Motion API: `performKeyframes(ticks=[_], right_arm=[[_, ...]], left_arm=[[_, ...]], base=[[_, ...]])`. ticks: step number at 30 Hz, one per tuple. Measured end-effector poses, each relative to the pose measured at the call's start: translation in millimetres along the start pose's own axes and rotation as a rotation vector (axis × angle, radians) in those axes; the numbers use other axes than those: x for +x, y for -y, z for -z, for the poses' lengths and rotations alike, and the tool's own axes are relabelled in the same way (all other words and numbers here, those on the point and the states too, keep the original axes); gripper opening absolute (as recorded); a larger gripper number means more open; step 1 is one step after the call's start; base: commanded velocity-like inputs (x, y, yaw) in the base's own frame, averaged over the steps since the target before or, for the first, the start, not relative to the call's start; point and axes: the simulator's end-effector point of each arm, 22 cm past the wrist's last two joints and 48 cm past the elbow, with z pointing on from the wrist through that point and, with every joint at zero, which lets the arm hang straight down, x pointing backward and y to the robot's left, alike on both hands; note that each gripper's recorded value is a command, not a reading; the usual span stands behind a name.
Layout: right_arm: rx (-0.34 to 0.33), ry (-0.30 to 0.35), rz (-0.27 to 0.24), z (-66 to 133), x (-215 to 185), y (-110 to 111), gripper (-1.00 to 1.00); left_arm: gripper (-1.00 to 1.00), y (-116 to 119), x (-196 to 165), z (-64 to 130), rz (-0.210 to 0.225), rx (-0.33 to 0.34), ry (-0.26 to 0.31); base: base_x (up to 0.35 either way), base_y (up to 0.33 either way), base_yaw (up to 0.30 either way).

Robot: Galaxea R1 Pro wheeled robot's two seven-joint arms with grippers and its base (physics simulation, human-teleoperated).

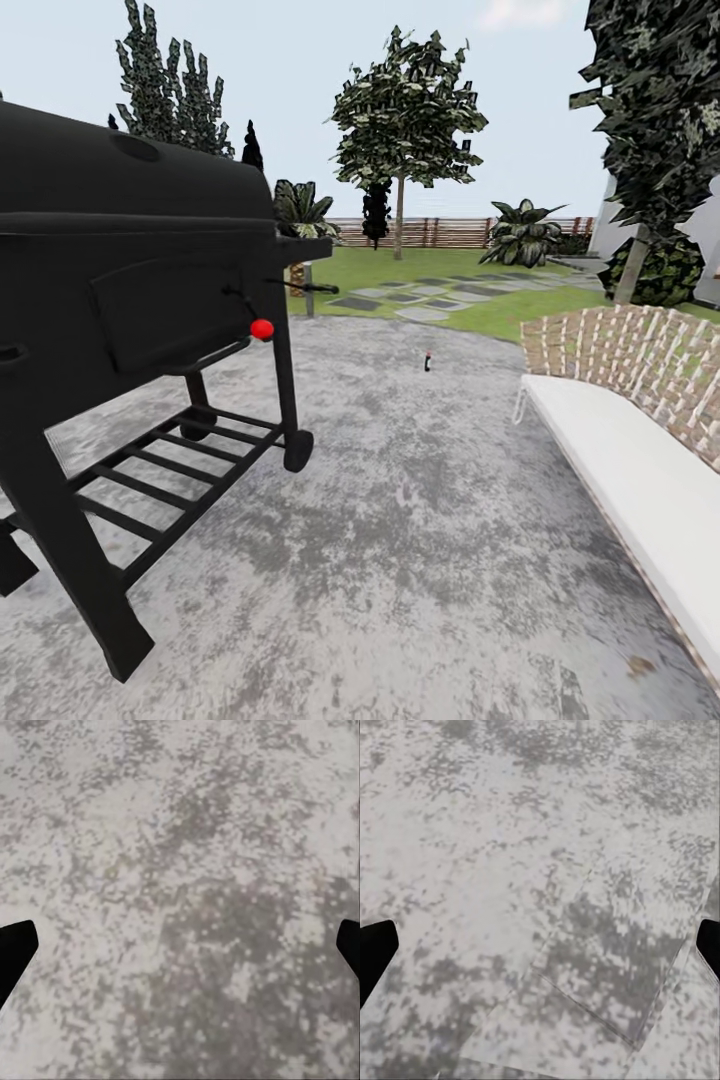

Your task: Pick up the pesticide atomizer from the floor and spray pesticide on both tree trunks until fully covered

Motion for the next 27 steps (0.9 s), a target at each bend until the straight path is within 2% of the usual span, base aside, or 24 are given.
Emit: performKeyframes(ticks=[20,27], right_arm=[[-0.003,-0.001,0.000,0.1,0.5,-0.7,1.00],[-0.003,0.002,0.000,0.2,-1.0,-0.7,1.00]], left_arm=[[1.00,0.0,-0.5,-0.2,0.000,0.000,0.001],[1.00,0.0,-1.8,-0.1,0.000,0.000,0.004]], base=[[0.333,0.000,-0.001],[0.333,0.000,-0.149]])
